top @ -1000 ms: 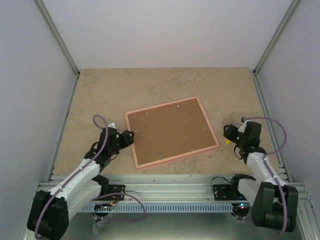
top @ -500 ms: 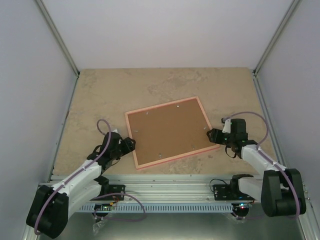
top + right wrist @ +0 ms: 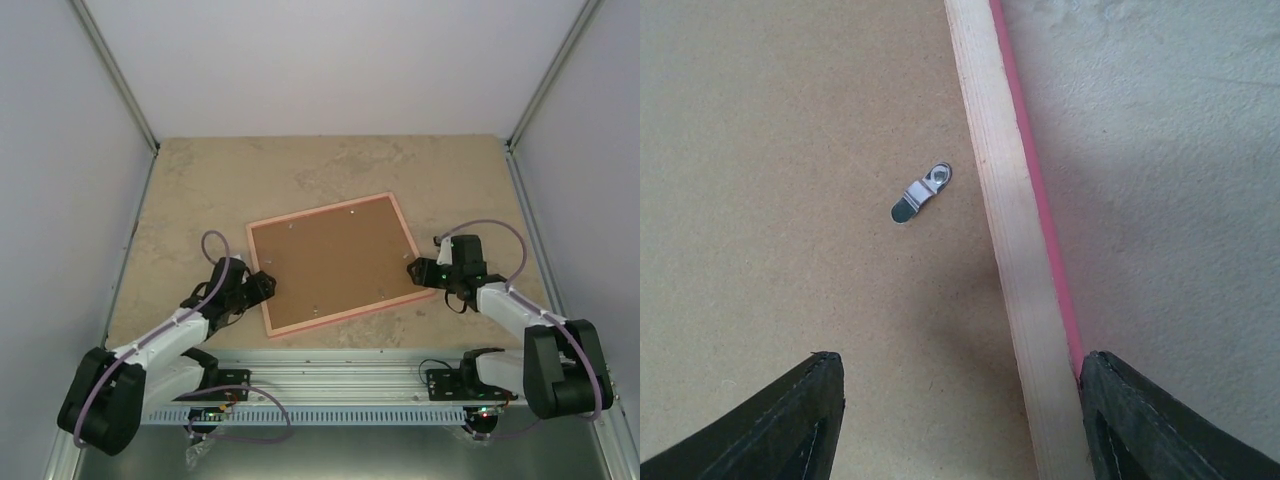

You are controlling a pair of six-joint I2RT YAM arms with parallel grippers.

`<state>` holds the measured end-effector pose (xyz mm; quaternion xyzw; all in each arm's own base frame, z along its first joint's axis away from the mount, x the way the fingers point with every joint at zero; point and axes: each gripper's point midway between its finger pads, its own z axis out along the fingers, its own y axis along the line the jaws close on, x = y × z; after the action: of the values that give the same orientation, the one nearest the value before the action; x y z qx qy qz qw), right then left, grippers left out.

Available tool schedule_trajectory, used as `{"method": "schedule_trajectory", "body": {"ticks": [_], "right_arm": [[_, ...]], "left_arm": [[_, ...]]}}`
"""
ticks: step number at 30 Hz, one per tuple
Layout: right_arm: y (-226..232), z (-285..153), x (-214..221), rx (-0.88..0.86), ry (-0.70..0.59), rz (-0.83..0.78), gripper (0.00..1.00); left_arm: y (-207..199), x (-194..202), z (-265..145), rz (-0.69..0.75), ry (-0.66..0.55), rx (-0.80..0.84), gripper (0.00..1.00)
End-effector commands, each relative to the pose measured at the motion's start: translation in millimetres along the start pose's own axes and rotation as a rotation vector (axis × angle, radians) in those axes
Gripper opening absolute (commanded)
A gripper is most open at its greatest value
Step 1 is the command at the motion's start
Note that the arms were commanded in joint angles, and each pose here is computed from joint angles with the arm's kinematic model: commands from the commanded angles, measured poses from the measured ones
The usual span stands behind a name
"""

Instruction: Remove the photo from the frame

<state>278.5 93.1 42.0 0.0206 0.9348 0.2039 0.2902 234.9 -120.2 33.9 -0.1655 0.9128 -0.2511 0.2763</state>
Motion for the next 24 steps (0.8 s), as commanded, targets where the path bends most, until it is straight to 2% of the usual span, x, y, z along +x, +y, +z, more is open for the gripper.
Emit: {"method": "schedule_trajectory", "body": {"ticks": [1,17,24], "right_arm": [[13,3,-7,-0.05,-0.002,-0.022,0.66],[18,23,-45,-0.055,-0.035,-0.038,0.67],[22,31,-62,-0.058,-0.04,-0.044,0.67]], "left_arm": [[-19,-20,4,0.037,-0.036,0.021,0.72],[-69,-104,67,0.14,-0.08,-0.073,0.74],[-70,-128,78,0.141,-0.096,-0.091,0.75]]}}
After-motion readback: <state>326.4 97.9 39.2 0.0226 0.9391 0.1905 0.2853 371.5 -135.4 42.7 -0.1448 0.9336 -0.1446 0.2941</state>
